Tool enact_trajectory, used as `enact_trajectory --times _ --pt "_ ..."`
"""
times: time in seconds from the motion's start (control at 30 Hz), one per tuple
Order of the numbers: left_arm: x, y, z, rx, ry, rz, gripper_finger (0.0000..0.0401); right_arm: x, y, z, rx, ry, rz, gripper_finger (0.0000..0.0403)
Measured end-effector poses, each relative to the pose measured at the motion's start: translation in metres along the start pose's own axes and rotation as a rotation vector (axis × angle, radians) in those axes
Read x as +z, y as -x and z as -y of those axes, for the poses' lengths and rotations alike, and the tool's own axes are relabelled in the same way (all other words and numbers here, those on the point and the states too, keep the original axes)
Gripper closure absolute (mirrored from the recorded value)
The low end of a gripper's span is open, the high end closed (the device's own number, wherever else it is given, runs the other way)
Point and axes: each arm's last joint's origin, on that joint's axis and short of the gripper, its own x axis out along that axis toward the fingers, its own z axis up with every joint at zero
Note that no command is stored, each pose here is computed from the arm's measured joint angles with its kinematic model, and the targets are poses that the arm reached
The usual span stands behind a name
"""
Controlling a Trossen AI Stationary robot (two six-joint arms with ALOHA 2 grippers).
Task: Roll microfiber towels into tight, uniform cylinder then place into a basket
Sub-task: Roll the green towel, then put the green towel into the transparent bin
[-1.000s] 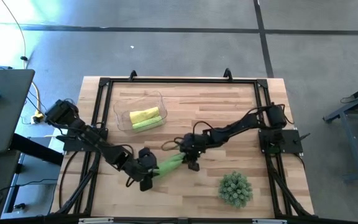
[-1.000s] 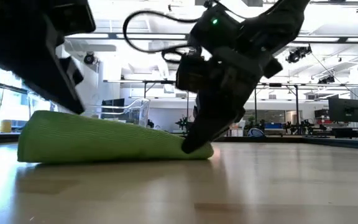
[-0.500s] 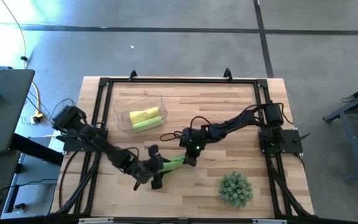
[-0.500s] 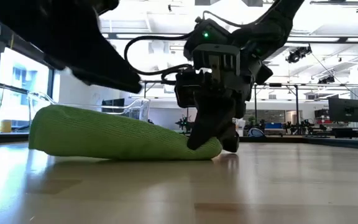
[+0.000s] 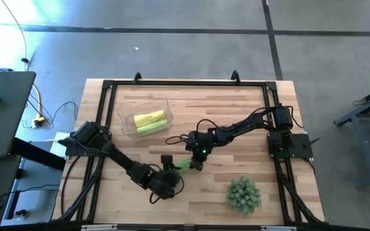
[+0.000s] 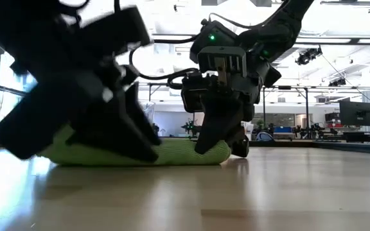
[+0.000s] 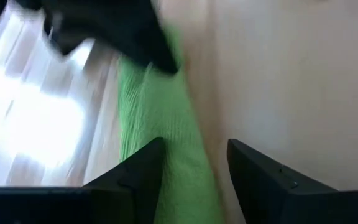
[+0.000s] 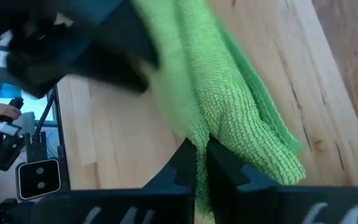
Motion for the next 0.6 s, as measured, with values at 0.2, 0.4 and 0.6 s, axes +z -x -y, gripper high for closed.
enact_trajectory --times 0.2,0.4,0.6 --pt "-0.005 -0.006 -0.011 0.035 0.114 -0.090 0.0244 0.001 0.000 0.000 0.002 0.002 0.007 0.0398" --pt "-0.005 -0.016 -0.026 -0.013 0.299 -0.187 0.0245 0.001 0.000 -0.003 0.023 0.100 0.003 0.0368" --pt "-0.005 -0.023 -0.038 -0.033 0.366 -0.247 0.0251 0.000 0.021 -0.015 0.062 0.195 -0.019 0.0286"
